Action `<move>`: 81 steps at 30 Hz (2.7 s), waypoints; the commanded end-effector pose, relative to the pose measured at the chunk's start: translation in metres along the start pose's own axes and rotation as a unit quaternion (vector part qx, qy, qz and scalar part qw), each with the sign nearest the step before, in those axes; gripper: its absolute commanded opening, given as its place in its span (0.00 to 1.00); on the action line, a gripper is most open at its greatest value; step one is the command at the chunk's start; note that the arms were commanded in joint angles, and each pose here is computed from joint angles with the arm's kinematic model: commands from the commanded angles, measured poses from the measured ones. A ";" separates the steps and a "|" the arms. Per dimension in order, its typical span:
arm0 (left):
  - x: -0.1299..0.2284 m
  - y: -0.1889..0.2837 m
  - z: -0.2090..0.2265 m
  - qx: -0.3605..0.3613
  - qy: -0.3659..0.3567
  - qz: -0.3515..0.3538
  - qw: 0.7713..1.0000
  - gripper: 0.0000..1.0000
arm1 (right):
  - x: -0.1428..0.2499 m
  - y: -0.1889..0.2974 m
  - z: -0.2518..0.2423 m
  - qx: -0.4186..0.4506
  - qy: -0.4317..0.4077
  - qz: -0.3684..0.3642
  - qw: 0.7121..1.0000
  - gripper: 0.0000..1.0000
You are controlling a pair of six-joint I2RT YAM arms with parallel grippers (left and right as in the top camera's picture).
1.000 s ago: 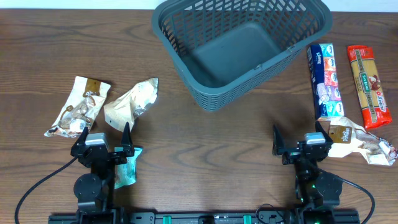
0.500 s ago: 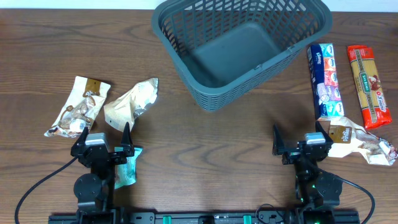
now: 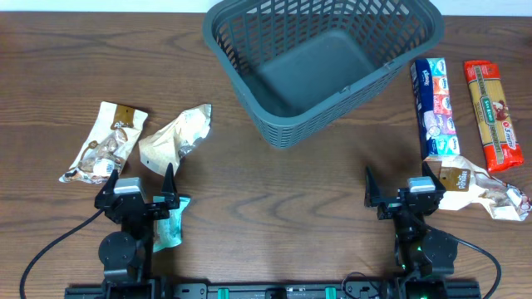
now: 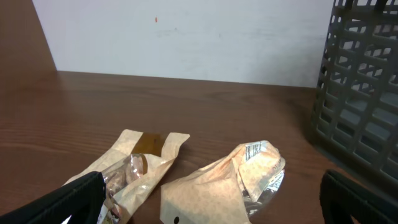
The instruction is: Pack container
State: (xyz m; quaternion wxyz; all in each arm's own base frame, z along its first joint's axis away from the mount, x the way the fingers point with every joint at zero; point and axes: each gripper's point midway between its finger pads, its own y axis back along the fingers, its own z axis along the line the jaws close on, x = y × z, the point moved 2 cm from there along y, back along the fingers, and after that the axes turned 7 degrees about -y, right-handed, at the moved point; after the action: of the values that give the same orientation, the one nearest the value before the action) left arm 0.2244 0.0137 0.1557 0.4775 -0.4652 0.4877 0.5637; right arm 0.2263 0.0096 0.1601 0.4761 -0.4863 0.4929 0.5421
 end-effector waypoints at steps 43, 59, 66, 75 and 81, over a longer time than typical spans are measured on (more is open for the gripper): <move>-0.172 0.180 -0.117 0.516 0.108 -0.007 0.850 0.99 | -0.251 0.190 0.117 -0.348 -0.092 0.027 0.932 0.99; -0.195 0.168 -0.091 0.393 0.103 0.058 0.912 0.99 | -0.316 0.057 0.075 -0.182 -0.113 0.163 0.963 0.99; -0.170 0.141 -0.092 0.386 0.150 0.169 0.894 0.99 | -0.307 0.001 0.079 -0.222 -0.032 0.260 0.939 0.99; -0.154 0.138 -0.094 0.379 0.186 0.231 0.877 0.99 | -0.272 -0.030 0.072 -0.207 -0.036 0.341 0.916 0.99; -0.154 0.138 -0.094 0.373 0.209 0.241 0.872 0.99 | -0.270 -0.045 0.053 -0.164 -0.031 0.340 0.926 0.99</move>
State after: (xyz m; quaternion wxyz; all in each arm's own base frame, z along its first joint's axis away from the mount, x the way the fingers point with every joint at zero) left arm 0.1103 -0.1021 0.3121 0.3711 -0.2182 0.8389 0.3331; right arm 0.2802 0.0655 0.4250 0.1791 -0.3370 0.5013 0.7766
